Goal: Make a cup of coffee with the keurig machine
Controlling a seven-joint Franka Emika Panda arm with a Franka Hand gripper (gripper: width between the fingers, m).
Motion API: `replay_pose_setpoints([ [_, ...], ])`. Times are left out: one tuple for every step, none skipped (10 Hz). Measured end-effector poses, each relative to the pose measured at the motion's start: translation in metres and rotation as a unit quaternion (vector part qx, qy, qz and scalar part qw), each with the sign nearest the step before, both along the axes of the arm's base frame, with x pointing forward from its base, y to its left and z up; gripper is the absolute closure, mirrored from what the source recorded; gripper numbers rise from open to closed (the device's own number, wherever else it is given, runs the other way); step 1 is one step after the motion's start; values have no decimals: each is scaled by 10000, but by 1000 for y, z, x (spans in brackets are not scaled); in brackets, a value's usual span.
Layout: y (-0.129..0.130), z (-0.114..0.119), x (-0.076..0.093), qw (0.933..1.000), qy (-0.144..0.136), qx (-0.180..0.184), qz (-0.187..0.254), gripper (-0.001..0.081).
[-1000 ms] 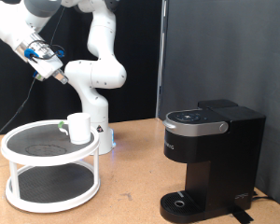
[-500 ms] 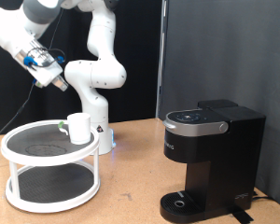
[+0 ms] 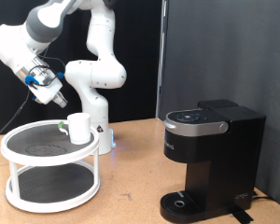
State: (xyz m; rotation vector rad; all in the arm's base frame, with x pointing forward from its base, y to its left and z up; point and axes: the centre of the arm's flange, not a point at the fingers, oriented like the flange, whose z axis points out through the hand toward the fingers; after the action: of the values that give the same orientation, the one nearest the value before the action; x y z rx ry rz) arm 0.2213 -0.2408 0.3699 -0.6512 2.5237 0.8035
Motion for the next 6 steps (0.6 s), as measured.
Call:
replay_pose_setpoints([
  [0,-3,-1,10000,-22,5,41,806],
  [0,-3,-1,10000,-50,9,61,806],
  [-1,-4,-2,10000,-73,18,56,806],
  [-1,-3,-3,9999,-87,38,54,806],
  [-1,-2,-3,9999,-104,76,79,806],
  [-2,0,-4,9998,-133,98,98,806],
])
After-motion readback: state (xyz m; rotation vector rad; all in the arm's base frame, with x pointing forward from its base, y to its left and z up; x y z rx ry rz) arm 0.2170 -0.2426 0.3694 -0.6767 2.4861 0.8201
